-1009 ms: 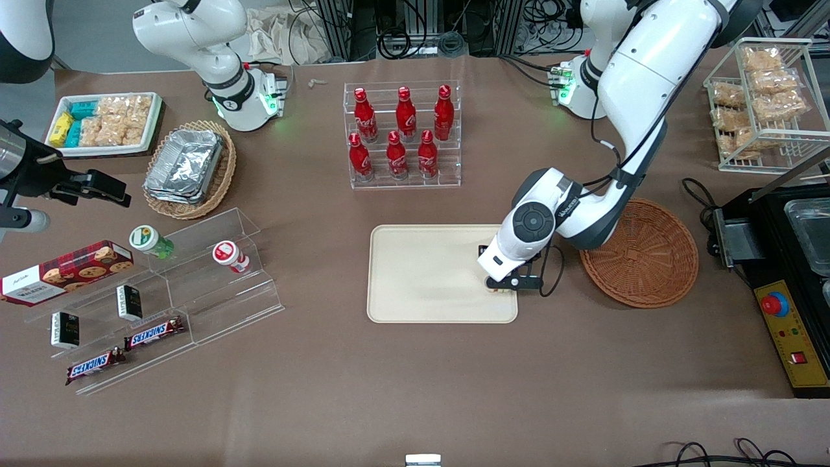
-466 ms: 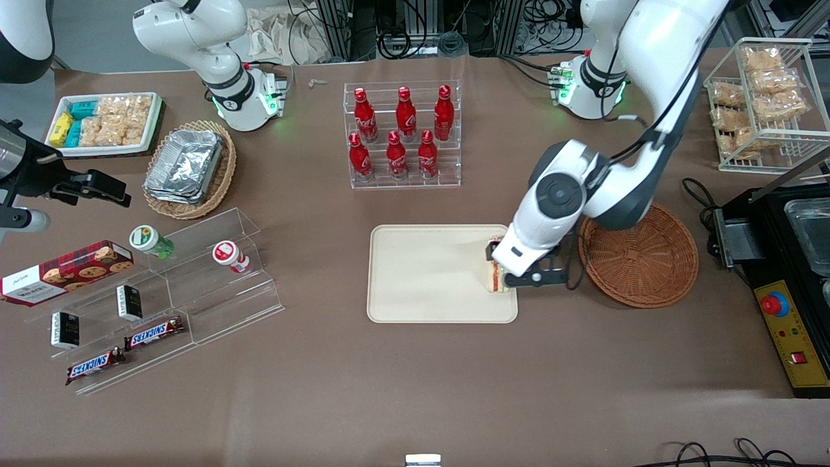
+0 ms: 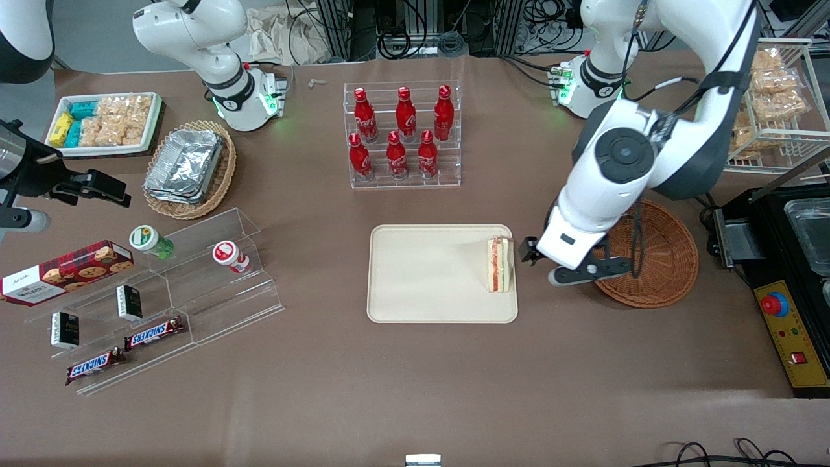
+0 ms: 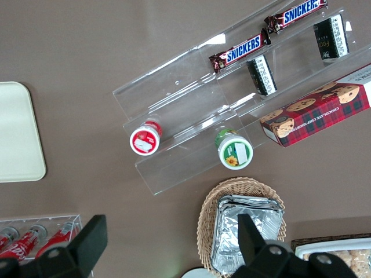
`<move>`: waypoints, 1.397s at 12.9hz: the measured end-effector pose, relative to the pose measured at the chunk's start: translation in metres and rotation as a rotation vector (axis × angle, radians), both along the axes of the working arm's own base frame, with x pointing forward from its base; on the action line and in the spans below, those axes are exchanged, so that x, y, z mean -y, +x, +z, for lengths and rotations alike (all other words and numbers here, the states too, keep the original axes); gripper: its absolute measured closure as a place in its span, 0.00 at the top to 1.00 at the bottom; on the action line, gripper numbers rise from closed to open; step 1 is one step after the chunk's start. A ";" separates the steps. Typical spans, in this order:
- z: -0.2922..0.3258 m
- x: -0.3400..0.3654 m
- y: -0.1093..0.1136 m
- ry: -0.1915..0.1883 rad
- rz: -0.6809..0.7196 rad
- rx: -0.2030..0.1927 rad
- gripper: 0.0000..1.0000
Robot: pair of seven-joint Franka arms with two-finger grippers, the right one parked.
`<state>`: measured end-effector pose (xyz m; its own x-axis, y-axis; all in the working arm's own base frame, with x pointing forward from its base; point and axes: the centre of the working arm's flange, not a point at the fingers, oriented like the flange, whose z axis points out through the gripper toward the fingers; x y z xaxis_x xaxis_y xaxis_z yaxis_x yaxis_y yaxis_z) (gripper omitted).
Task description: Place sandwich from basket to tray
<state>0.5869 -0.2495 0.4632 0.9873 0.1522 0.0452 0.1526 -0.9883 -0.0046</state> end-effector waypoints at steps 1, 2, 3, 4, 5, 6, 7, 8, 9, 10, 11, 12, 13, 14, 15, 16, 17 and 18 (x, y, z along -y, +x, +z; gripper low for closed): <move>0.016 -0.014 -0.002 -0.003 -0.009 -0.011 1.00; 0.034 -0.030 -0.005 -0.012 -0.025 -0.019 1.00; 0.052 -0.047 -0.009 -0.017 -0.037 -0.021 1.00; 0.067 -0.064 -0.013 -0.015 -0.039 -0.019 1.00; 0.079 -0.081 -0.015 -0.013 -0.043 -0.014 1.00; 0.087 -0.096 -0.018 -0.017 -0.054 -0.009 1.00; 0.093 -0.111 -0.021 -0.025 -0.068 -0.006 1.00; 0.098 -0.127 -0.025 -0.027 -0.081 -0.002 1.00; 0.103 -0.141 -0.029 -0.025 -0.087 0.005 1.00; 0.110 -0.153 -0.034 -0.026 -0.086 0.016 1.00; 0.116 -0.160 -0.038 -0.028 -0.084 0.027 1.00; 0.121 -0.162 -0.040 -0.029 -0.083 0.036 1.00; 0.124 -0.161 -0.043 -0.029 -0.086 0.039 1.00; 0.124 -0.159 -0.044 -0.029 -0.089 0.034 1.00; 0.124 -0.158 -0.045 -0.028 -0.092 0.027 1.00; 0.124 -0.158 -0.046 -0.028 -0.093 0.024 1.00; 0.126 -0.158 -0.046 -0.028 -0.093 0.023 1.00; 0.128 -0.158 -0.047 -0.028 -0.091 0.019 1.00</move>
<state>0.5403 -0.0915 0.5908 0.9962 0.0632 0.0607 0.0617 -0.9978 0.0257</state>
